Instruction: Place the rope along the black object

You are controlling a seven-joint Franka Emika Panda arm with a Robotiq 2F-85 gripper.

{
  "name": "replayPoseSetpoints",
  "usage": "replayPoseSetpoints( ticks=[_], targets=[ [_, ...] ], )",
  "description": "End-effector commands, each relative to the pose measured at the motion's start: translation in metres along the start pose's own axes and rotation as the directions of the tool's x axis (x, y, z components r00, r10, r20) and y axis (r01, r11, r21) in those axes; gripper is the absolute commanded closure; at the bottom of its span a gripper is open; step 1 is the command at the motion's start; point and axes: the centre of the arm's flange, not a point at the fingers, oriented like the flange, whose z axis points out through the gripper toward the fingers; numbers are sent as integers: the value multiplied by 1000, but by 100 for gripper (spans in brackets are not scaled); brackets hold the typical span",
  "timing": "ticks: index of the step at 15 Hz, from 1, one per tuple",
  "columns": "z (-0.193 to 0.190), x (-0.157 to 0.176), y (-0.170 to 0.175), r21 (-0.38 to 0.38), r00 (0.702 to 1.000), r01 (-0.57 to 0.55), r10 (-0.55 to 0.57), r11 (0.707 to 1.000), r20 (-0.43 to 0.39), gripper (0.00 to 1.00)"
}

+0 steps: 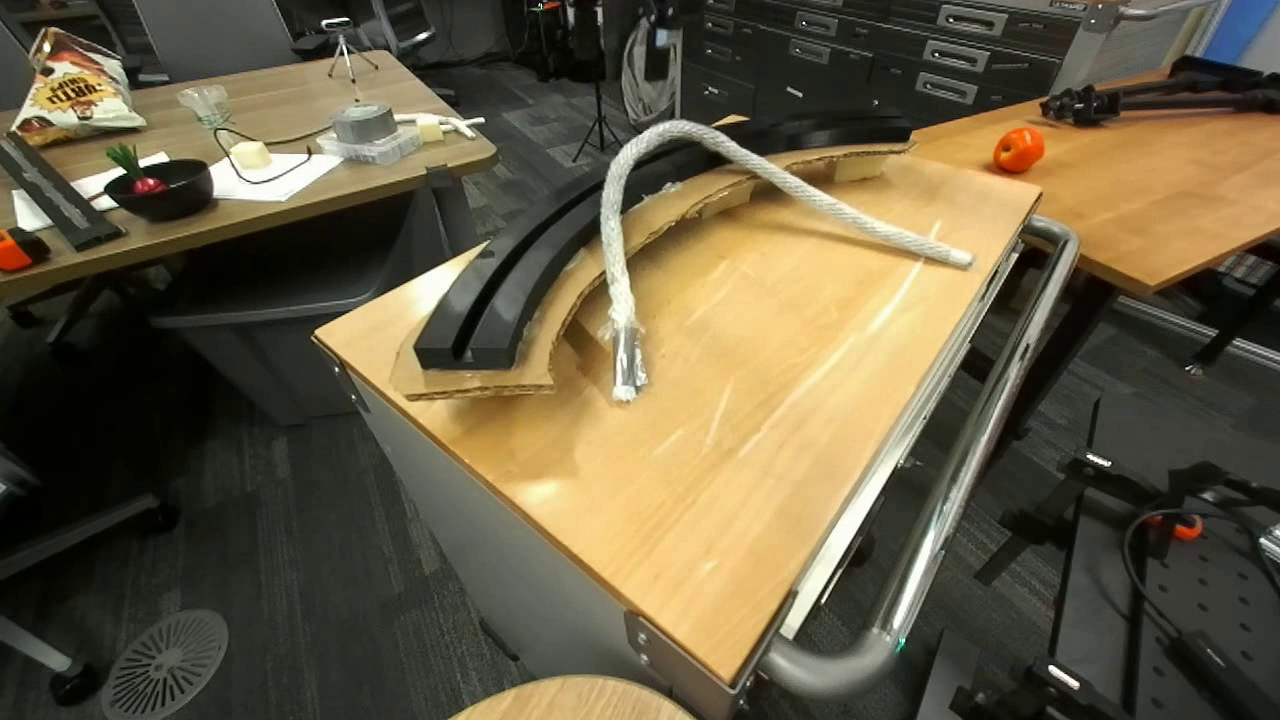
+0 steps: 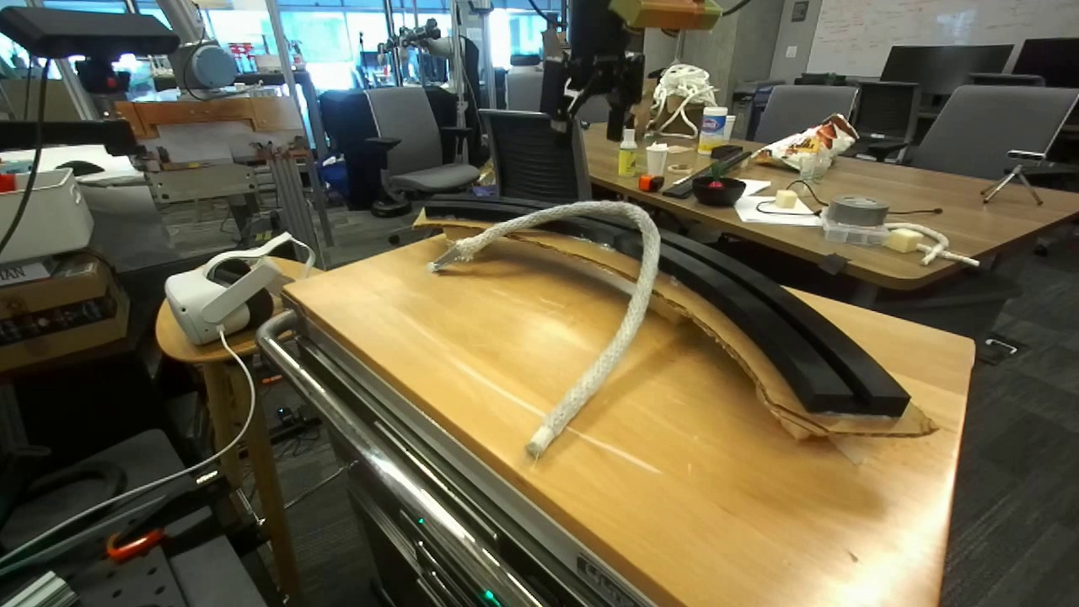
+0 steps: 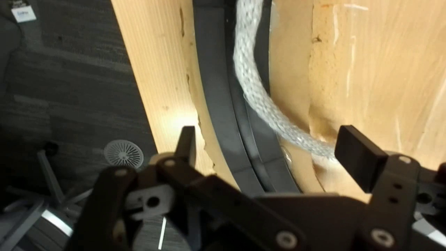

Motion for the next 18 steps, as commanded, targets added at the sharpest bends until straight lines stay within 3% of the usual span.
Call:
replayPoseSetpoints(
  ticks=[1, 2, 6, 8, 12, 13, 16, 17, 18],
  targets=[
    [-43, 8, -48, -71, 990, 137, -138, 988, -12, 0],
    [-29, 6, -15, -32, 997, 72, -72, 997, -12, 0],
    [-29, 6, -20, -23, 997, 75, -76, 997, -9, 0],
    [-20, 9, -29, -166, 1000, -22, 22, 986, 3, 0],
    [8, 56, -69, -366, 997, 48, -25, 929, 68, 0],
    [15, 71, -82, -364, 988, 130, -91, 922, 122, 0],
    [34, 90, -133, -217, 936, 320, -271, 922, 227, 0],
    [38, 92, -79, -248, 964, 241, -201, 938, 176, 0],
    [46, 99, -95, -221, 954, 269, -229, 937, 191, 0]
  ],
)
